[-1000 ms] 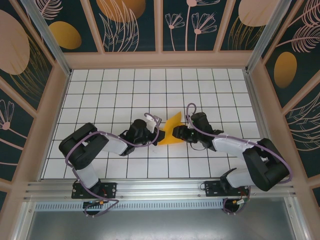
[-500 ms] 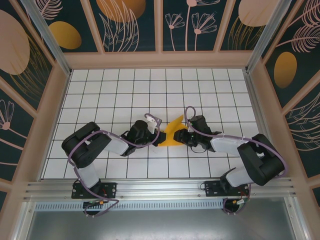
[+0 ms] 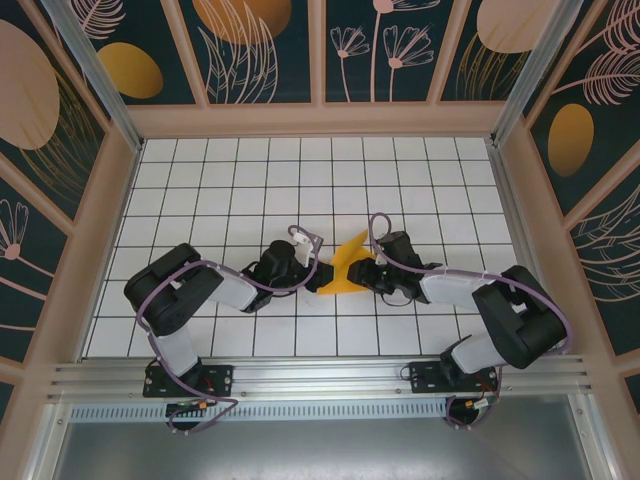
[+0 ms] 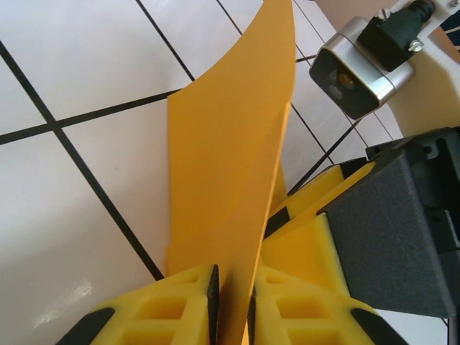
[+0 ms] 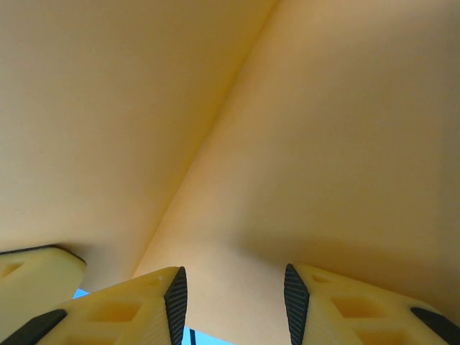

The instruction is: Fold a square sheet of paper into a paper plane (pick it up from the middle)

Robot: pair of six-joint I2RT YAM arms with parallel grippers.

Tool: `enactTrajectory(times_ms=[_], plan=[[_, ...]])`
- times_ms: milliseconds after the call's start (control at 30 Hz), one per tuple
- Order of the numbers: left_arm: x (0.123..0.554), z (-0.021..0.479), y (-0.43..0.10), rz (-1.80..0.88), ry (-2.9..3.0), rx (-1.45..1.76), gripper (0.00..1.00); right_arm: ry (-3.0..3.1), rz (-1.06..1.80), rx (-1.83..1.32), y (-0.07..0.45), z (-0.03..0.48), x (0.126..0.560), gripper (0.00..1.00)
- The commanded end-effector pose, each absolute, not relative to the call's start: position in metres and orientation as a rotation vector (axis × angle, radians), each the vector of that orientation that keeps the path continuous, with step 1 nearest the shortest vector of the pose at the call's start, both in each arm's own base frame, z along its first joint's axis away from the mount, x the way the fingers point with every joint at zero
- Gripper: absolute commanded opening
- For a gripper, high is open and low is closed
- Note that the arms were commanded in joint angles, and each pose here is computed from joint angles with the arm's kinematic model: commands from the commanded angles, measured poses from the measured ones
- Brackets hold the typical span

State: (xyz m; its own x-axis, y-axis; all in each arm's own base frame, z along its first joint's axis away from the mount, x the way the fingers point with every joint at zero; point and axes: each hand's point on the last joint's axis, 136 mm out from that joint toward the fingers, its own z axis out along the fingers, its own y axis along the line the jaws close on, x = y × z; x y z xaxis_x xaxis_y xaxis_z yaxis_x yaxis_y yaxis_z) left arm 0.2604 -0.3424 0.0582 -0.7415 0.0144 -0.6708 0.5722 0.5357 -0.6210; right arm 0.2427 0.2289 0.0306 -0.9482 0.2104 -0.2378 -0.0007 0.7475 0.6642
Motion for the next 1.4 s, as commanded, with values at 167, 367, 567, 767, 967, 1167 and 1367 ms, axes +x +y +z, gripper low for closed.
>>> enactTrajectory(times_ms=[167,367,567,767,967,1167,1367], plan=[[0.255,0.068,-0.341,-1.216,2.123,0.466,0.27,2.654,0.990,0.191,0.227,0.024,0.245,0.43],[0.255,0.071,-0.338,-1.183,2.117,0.482,0.21,2.653,0.988,0.192,0.227,0.025,0.246,0.43],[0.253,0.063,-0.341,-1.209,2.134,0.488,0.12,2.646,0.998,0.188,0.228,0.027,0.247,0.43],[0.248,0.050,-0.345,-1.226,2.177,0.498,0.09,2.627,1.014,0.180,0.231,0.033,0.249,0.43],[0.248,0.041,-0.344,-1.206,2.221,0.498,0.09,2.579,1.063,0.151,0.237,0.049,0.253,0.43],[0.252,0.035,-0.345,-1.190,2.268,0.448,0.10,2.511,1.086,0.114,0.240,0.074,0.259,0.46],[0.255,0.033,-0.349,-1.239,2.304,0.362,0.10,2.550,0.998,0.149,0.233,0.064,0.265,0.50]])
